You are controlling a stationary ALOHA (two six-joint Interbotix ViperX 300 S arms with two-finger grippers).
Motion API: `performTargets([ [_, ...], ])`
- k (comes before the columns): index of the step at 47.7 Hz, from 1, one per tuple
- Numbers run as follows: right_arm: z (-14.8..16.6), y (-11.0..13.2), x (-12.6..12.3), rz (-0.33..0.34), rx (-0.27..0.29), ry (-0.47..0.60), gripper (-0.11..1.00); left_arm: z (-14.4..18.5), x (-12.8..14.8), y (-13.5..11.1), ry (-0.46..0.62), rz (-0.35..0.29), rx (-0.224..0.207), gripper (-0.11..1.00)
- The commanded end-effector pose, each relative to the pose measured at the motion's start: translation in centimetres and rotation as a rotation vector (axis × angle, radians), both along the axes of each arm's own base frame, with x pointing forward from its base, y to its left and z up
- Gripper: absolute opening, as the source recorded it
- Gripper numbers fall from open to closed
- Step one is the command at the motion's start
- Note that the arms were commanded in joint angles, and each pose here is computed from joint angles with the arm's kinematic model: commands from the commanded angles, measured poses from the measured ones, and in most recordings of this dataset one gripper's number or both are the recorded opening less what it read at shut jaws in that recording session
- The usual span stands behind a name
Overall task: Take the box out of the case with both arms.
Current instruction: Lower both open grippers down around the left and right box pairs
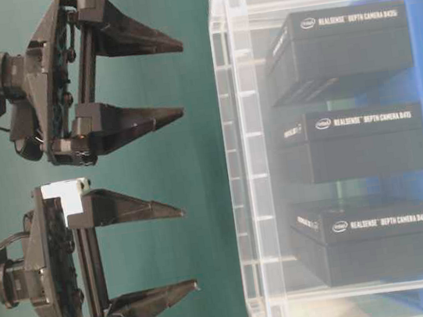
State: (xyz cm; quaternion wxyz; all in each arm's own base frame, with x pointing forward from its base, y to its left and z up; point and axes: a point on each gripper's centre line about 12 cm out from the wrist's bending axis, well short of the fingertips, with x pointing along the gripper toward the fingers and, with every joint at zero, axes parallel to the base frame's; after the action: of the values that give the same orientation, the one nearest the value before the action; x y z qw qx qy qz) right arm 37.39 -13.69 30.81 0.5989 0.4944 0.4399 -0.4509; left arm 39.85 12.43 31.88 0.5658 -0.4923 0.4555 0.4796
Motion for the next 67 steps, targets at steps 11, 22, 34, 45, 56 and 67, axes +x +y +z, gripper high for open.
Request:
performTargets([
  [11,1.47,-0.2,0.38,-0.046,-0.031,-0.066,0.97,0.57,-0.15,0.21,-0.015,0.017,0.007,0.89],
  [22,1.49,-0.24,0.44,-0.063,-0.036,-0.072,0.97,0.19,-0.24,0.42,-0.009,0.023,0.009,0.89],
  [34,1.33,-0.16,0.38,-0.065,-0.032,-0.065,0.97,0.01,-0.2,0.66,-0.012,0.026,0.017,0.89],
  [45,1.27,-0.05,0.45,-0.062,-0.032,-0.064,0.97,0.07,-0.22,0.61,-0.013,0.023,0.019,0.89],
  [56,1.33,-0.1,0.4,-0.063,-0.032,-0.065,0.97,0.08,-0.2,0.66,-0.016,0.024,0.019,0.89],
  [67,0.67,0.06,0.34,-0.062,-0.027,-0.051,0.97,-0.1,-0.27,0.76,-0.007,0.025,0.032,0.89],
])
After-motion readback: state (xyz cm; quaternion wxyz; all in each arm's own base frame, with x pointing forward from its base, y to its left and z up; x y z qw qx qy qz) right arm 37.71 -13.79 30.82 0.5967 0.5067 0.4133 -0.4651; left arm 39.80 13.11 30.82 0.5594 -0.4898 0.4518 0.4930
